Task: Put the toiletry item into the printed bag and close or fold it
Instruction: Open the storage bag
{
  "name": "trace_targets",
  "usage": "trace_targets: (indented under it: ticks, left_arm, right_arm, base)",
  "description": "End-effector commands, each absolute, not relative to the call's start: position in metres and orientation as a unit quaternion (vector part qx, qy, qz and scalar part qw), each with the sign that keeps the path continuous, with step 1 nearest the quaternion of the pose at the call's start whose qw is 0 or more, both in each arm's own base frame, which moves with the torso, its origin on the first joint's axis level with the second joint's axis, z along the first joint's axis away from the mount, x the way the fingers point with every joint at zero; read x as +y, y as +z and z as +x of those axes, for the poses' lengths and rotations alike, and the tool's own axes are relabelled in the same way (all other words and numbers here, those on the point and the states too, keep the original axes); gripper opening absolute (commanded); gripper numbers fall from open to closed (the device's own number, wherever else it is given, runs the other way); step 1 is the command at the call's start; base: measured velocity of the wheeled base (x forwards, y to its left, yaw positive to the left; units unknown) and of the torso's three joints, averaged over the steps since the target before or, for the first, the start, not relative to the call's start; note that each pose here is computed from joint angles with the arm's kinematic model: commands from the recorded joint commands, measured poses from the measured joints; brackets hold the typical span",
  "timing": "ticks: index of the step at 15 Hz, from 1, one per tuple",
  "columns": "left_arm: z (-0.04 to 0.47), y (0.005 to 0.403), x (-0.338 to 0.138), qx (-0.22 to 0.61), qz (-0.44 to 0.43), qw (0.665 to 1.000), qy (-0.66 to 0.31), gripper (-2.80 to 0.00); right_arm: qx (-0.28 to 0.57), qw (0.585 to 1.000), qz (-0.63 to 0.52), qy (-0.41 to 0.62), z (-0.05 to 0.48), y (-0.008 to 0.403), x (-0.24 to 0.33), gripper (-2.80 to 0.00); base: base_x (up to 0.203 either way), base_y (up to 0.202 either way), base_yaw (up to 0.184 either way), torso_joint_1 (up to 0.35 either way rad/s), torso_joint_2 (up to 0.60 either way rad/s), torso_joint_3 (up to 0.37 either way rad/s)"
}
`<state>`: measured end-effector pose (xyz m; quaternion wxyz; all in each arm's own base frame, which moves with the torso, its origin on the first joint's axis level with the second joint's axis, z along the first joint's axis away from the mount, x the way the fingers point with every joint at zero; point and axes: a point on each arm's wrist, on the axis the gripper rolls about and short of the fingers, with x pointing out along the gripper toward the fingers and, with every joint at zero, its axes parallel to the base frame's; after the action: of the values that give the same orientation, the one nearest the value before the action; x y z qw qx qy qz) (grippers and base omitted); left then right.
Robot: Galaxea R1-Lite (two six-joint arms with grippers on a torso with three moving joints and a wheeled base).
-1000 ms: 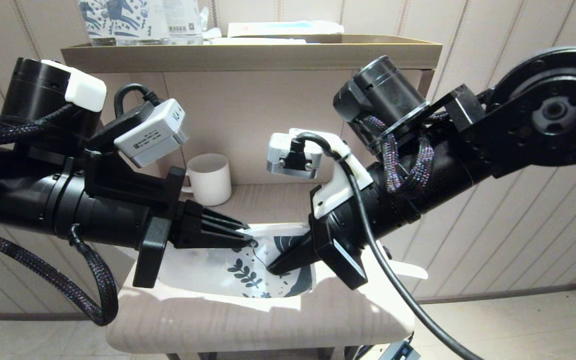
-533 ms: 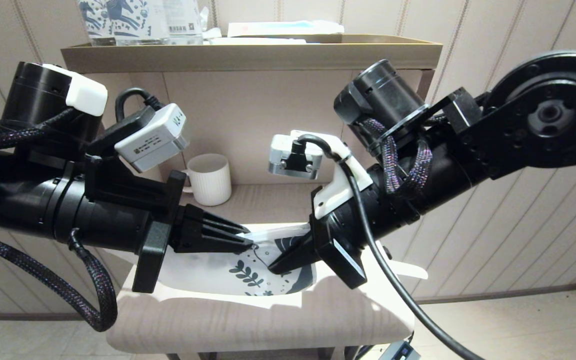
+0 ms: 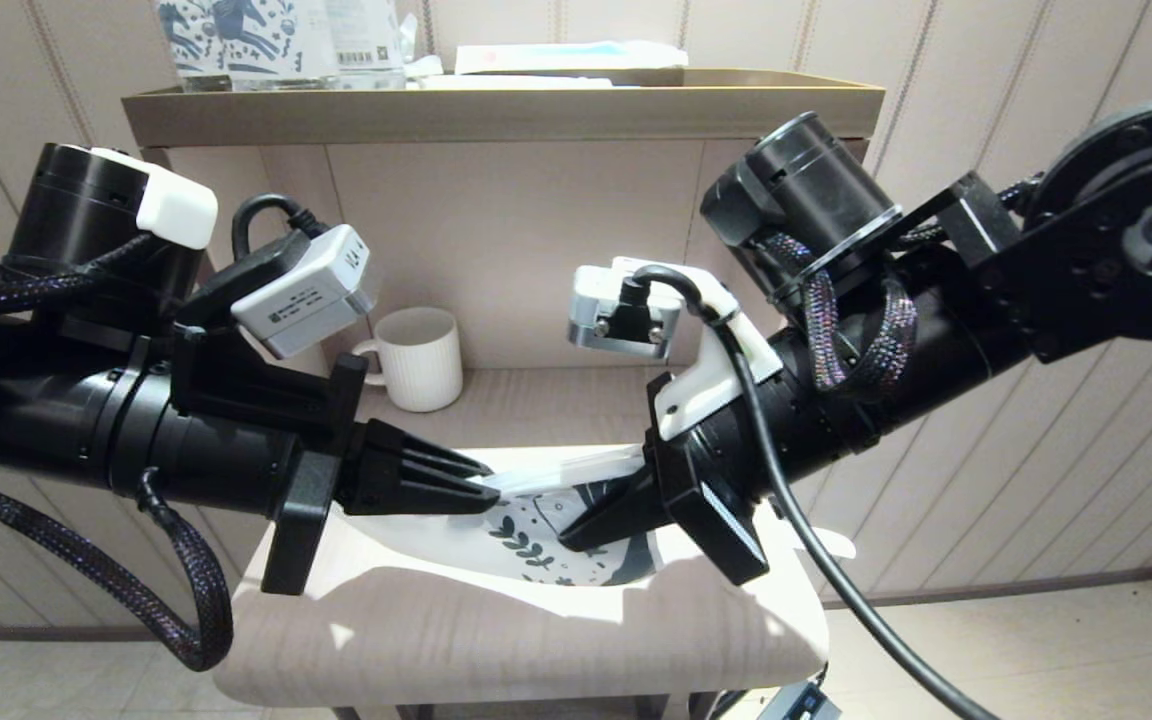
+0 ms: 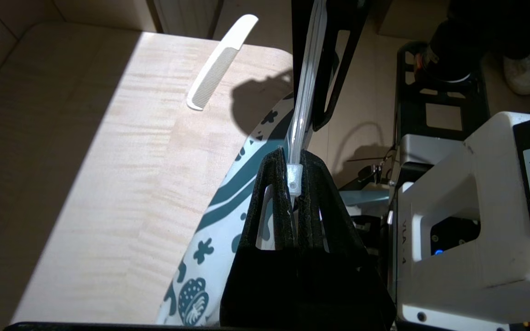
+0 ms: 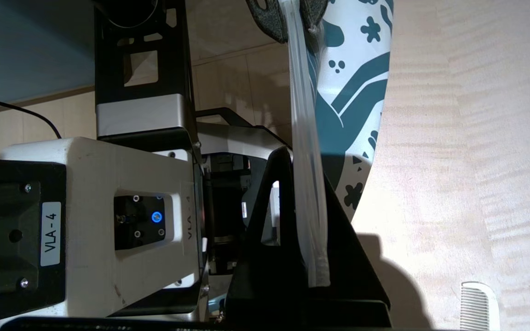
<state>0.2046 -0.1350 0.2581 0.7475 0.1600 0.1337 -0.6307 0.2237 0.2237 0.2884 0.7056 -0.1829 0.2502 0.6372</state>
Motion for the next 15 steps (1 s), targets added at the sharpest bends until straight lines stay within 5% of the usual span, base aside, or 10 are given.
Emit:
trace_targets:
  ticks: [1, 15]
  left_arm:
    - [0.204, 0.256, -0.135, 0.137, 0.160, 0.746, -0.632, -2.80]
    - [0.214, 0.245, -0.120, 0.149, 0.164, 0.761, -0.609, -2.80]
  right_arm:
    - [0.247, 0.706, -0.182, 0.638, 0.220, 0.291, 0.220, -2.80]
    - [0.248, 0.712, -0.179, 0.632, 0.203, 0.292, 0.196, -2.80]
  base:
    - [0.000, 0.000, 0.000, 0.000, 0.00, 0.000]
    - [0.000, 0.000, 0.000, 0.000, 0.00, 0.000]
